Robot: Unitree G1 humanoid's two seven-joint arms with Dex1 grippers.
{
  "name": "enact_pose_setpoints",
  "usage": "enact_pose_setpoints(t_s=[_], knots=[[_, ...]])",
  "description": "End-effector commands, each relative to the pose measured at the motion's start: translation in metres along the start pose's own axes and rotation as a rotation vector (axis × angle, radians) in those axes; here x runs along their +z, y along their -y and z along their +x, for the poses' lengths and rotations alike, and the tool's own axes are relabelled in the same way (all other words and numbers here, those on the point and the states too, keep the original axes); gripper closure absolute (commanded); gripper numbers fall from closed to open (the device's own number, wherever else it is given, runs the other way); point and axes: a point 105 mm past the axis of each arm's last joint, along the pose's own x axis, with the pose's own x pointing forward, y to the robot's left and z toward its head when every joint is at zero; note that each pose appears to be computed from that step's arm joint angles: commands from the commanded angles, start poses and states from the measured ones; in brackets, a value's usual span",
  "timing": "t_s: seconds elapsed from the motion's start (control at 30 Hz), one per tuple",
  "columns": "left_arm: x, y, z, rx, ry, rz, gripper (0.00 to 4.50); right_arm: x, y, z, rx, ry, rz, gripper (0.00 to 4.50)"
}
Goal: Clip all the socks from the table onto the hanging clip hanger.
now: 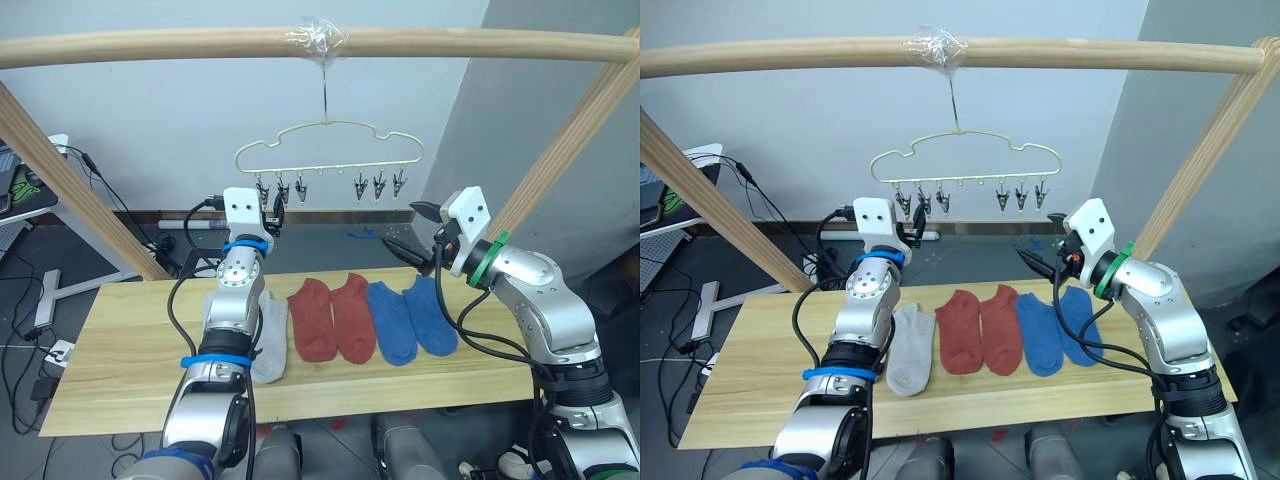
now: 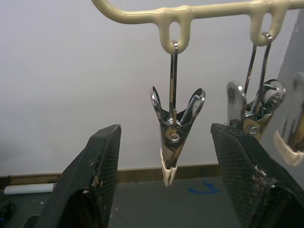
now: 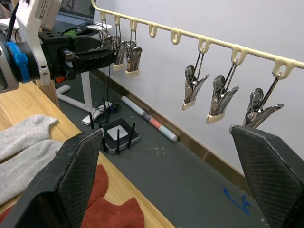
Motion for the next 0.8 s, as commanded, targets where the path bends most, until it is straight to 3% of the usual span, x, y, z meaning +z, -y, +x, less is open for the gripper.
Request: enact_pose_setpoints(t_s=[0.03, 0.1, 0.8], knots=[[0.0262, 0.0005, 0.0063, -0.007, 0.097, 0.025, 1.78, 0.0216, 0.0026, -0.0031, -0.008, 0.057, -0.049, 0.00], [0.0283, 0.0015, 0.0075, -0.012, 0.101, 0.026, 2.20, 0.0220, 0.0036, -0.0034, -0.010, 0.056, -0.047, 0.00], [0.0335, 0.0044, 0.0106, -0.026, 0.116, 0.047, 2.20, 0.0255, 0.0062, -0.0020, -0.012, 0.060, -0.054, 0.00]])
